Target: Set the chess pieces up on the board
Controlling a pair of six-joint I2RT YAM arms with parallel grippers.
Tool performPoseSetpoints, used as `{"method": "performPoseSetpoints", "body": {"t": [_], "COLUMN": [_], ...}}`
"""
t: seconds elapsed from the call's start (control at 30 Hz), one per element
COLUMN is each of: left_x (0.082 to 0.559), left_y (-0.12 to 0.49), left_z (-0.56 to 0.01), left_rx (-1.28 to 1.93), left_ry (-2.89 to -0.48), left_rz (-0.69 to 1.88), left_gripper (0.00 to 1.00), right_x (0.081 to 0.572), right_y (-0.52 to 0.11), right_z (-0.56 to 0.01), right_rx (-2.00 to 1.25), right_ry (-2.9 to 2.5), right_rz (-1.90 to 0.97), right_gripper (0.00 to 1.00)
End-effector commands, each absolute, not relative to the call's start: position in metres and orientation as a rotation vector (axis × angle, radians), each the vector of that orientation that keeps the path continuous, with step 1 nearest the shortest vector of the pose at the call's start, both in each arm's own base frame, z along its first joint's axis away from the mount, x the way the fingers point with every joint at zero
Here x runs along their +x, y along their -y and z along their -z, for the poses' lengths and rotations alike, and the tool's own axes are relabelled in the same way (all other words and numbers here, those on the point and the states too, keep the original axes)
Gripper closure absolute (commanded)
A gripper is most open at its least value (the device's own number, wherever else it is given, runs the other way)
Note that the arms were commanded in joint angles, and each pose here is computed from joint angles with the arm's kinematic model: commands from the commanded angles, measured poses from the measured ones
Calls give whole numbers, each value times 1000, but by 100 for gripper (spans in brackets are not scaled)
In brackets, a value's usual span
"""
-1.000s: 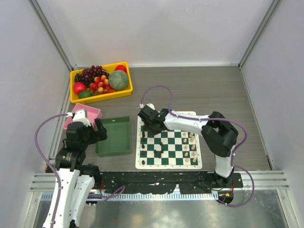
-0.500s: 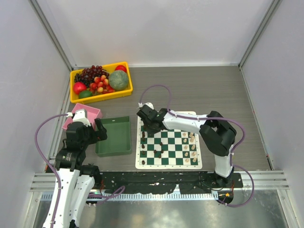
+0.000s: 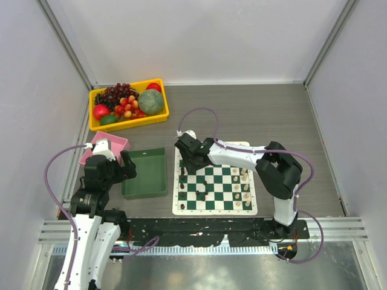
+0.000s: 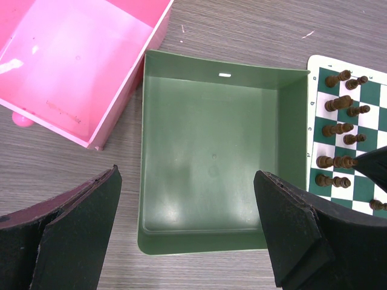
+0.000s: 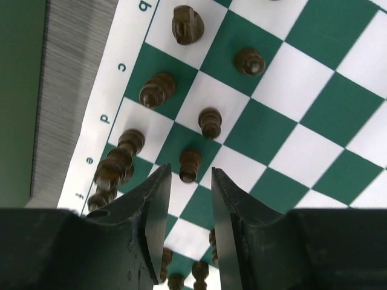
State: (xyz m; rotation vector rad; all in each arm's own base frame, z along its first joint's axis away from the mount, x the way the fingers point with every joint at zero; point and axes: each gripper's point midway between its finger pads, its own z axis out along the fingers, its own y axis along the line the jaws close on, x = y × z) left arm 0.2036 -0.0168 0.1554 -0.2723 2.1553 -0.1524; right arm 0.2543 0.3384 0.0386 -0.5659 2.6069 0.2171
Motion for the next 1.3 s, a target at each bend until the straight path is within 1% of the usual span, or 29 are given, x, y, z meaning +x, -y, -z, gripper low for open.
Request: {"method": "performPoseSetpoints", "body": {"t": [0.0, 0.13, 0.37, 0.6, 0.8, 1.17, 1.27], "left_x": [209, 209, 209, 208, 208, 208, 208], "left_y": [19, 19, 19, 19, 19, 19, 19], "left_z": [-164, -164, -165, -166, -166, -167, -166], "left_rx": [-264, -267, -264, -265, -263, -265, -264], "left_ry": [-2119, -2117, -2113, -2111, -2111, -2106, -2110], "left_rz": [172, 171, 175, 174, 177, 174, 176], "left_gripper": [1, 1, 1, 1, 1, 1, 1], "right_x": [256, 247, 220, 208, 203, 195, 195], "right_y": [-337, -321, -299, -293, -294, -291, -290], "right_z": [-86, -93, -71, -58, -50, -39, -36], "right_rx": [-525, -489, -475, -487, -498, -516, -517], "right_ry": [-2509, -2510, -2599, -2638, -2671, -2704, -2713], "right_rz": [-290, -291, -290, -281, -279, -247, -237], "right_gripper": [59, 57, 55, 55, 61, 64, 66]}}
